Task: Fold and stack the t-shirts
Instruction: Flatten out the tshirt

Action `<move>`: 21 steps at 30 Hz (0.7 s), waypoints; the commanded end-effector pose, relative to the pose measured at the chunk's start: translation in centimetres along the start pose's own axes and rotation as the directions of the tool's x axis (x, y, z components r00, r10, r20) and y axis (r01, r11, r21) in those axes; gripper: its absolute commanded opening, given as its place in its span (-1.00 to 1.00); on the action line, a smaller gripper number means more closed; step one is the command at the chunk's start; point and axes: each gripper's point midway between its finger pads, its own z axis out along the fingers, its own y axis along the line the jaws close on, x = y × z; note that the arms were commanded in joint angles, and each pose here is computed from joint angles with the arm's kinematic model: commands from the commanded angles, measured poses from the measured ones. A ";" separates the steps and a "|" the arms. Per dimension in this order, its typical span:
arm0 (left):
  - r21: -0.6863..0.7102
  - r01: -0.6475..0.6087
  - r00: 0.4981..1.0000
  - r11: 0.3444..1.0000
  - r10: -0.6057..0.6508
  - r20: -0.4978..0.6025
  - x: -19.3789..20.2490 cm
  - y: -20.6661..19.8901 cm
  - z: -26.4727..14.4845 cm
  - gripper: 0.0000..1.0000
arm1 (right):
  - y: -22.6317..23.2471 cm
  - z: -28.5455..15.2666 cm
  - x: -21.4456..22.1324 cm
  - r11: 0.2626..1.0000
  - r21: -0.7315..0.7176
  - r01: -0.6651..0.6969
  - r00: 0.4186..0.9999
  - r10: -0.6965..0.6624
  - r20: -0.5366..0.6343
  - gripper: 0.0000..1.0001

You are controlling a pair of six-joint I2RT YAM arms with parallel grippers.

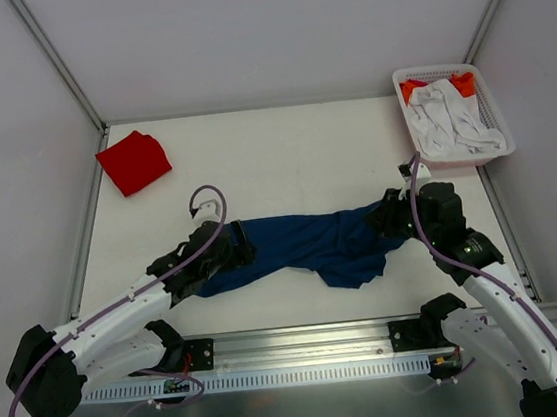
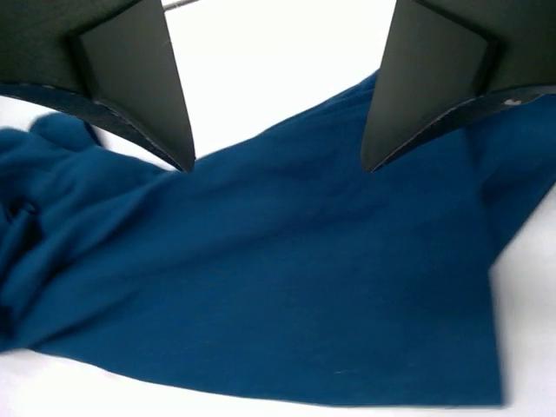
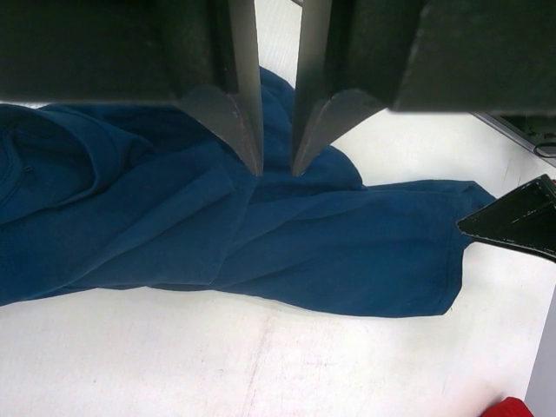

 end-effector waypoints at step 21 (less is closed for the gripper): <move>-0.233 0.223 0.975 0.947 -0.217 0.051 3.7 8.3 -2.6 0.22 | -3.4 3.6 5.5 0.994 0.086 -0.065 0.989 0.076 -0.125 -0.50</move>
